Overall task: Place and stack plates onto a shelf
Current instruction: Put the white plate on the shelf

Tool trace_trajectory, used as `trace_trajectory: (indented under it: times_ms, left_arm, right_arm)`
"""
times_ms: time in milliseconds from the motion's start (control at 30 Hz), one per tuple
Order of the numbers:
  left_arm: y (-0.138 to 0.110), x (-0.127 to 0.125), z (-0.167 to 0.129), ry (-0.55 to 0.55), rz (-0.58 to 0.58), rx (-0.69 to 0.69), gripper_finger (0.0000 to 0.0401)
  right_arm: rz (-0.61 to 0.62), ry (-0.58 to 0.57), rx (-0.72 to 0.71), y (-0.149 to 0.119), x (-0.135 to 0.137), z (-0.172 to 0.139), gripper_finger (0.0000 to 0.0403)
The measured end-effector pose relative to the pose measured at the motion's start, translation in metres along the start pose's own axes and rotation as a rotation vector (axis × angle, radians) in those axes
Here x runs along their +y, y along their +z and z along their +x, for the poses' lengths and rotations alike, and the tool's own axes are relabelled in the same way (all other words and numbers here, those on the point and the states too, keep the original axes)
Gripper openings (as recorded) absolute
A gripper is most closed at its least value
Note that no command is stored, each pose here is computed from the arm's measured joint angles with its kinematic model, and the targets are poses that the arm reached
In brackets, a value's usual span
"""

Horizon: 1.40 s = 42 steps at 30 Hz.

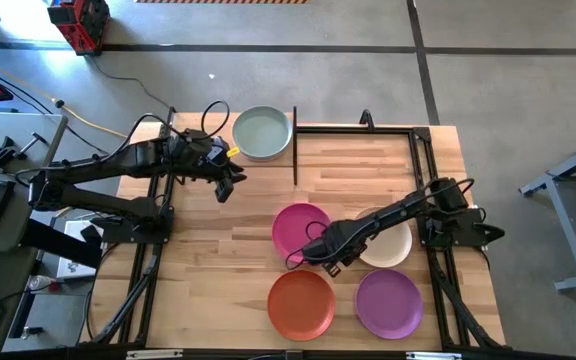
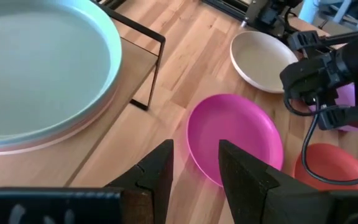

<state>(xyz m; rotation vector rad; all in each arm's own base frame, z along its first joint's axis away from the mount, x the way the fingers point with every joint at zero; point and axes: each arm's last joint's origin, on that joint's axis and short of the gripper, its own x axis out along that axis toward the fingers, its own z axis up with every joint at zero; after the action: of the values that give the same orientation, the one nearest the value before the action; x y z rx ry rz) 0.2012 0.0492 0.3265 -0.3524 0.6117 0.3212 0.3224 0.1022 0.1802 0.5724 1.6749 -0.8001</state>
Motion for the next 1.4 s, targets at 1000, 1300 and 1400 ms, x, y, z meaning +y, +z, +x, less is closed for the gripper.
trace_trajectory:
  times_ms: [1000, 1300, 1400]
  left_arm:
    - [0.0, 0.0, 0.001, 0.002, -0.001, 0.007, 0.0117]
    - [0.003, 0.003, 0.001, 0.008, -0.11, -0.015, 0.0117]
    - [0.007, 0.007, 0.001, 0.021, -0.176, -0.055, 0.0117]
  right_arm:
    - [0.057, -0.036, 0.065, -0.004, -0.01, 0.041, 0.0003]
    - [0.038, -0.096, 0.0, -0.006, -0.006, -0.005, 0.0]
    - [0.037, -0.107, -0.035, -0.006, -0.006, -0.023, 0.0]
